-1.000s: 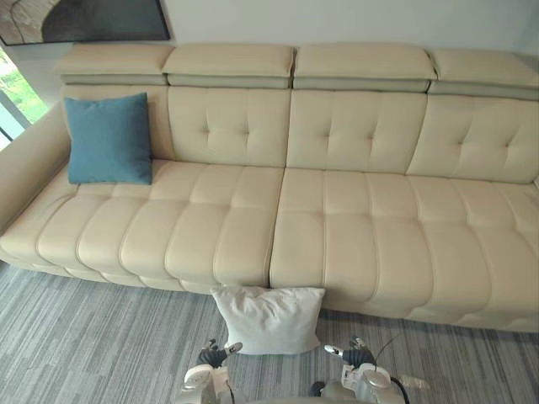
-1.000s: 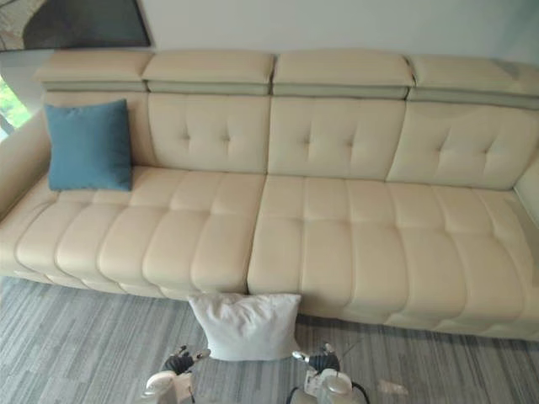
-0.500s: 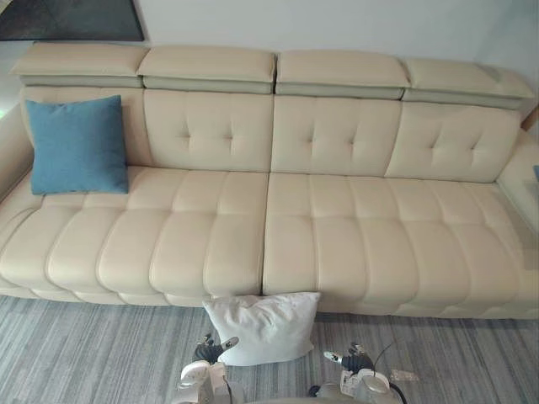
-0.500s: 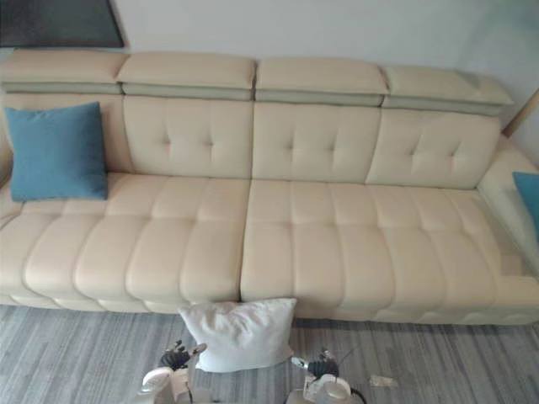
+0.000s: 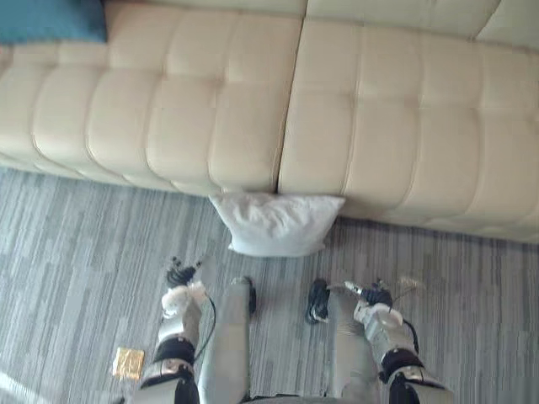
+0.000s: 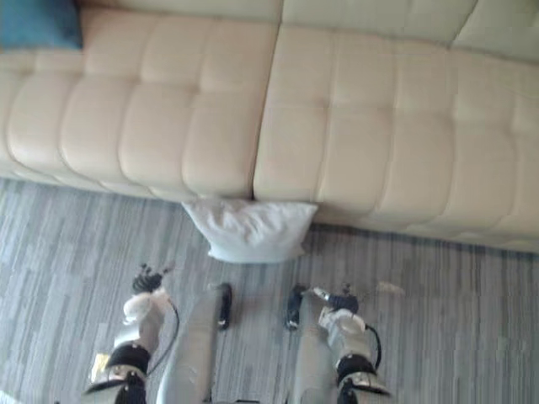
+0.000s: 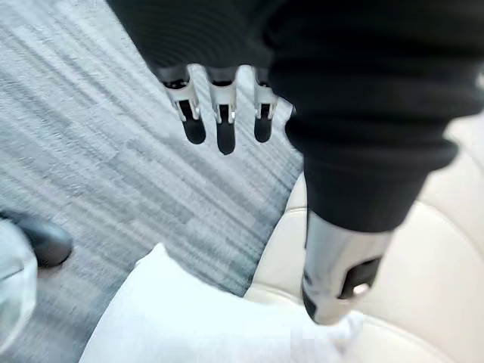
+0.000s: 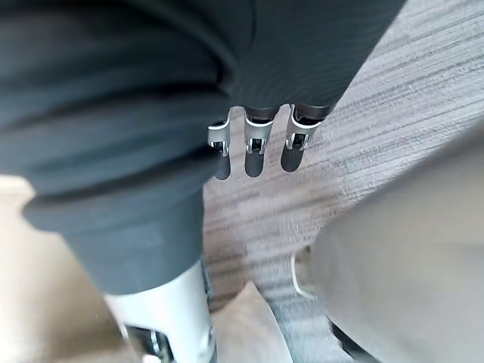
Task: Pick up cushions and gather them together orderly.
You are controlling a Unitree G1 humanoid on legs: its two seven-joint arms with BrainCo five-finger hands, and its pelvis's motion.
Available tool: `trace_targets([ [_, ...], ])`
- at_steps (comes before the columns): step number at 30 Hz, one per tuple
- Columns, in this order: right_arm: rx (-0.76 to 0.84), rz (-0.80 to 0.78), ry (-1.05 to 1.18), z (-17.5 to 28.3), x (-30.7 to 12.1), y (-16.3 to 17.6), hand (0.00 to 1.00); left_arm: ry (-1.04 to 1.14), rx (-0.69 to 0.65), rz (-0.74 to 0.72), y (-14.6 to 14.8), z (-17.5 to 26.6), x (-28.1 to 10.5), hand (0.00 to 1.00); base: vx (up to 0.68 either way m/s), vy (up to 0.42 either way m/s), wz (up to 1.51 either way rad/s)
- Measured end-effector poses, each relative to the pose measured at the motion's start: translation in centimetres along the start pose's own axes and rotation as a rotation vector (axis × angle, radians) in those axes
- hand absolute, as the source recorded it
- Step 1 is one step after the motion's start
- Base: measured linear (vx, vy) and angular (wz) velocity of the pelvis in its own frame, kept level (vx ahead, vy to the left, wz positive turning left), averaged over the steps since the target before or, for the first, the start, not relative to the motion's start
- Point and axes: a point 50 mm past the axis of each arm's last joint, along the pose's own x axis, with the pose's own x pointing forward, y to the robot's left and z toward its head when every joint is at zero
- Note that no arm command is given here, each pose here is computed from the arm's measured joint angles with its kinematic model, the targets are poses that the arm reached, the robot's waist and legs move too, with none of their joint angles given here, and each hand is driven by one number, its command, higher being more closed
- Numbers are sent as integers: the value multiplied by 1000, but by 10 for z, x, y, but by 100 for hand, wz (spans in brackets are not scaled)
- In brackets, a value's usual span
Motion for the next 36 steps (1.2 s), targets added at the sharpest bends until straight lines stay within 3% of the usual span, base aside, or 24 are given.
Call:
trace_targets([
  [6,80,99,-310,107,6,35,0,-246,15,-66,-28,88,16,0,-110,-36,-3],
  [11,70,269,-634,205,-27,87,0,-452,43,-203,-82,159,5,0,-48,-10,-1],
  [18,107,373,-779,254,-62,129,0,-593,5,-293,-129,205,-21,0,-34,6,3],
  [19,111,386,-797,258,-67,134,100,-606,-7,-302,-134,210,-24,0,-33,21,2],
  [20,122,409,-833,268,-77,140,100,-630,-34,-308,-143,219,-31,100,-39,29,3],
  [29,144,416,-857,275,-87,148,100,-703,-93,-268,-149,238,-46,100,-13,13,1],
  [36,200,429,-864,252,-90,133,100,-811,-102,-350,-155,237,-73,100,0,0,0],
])
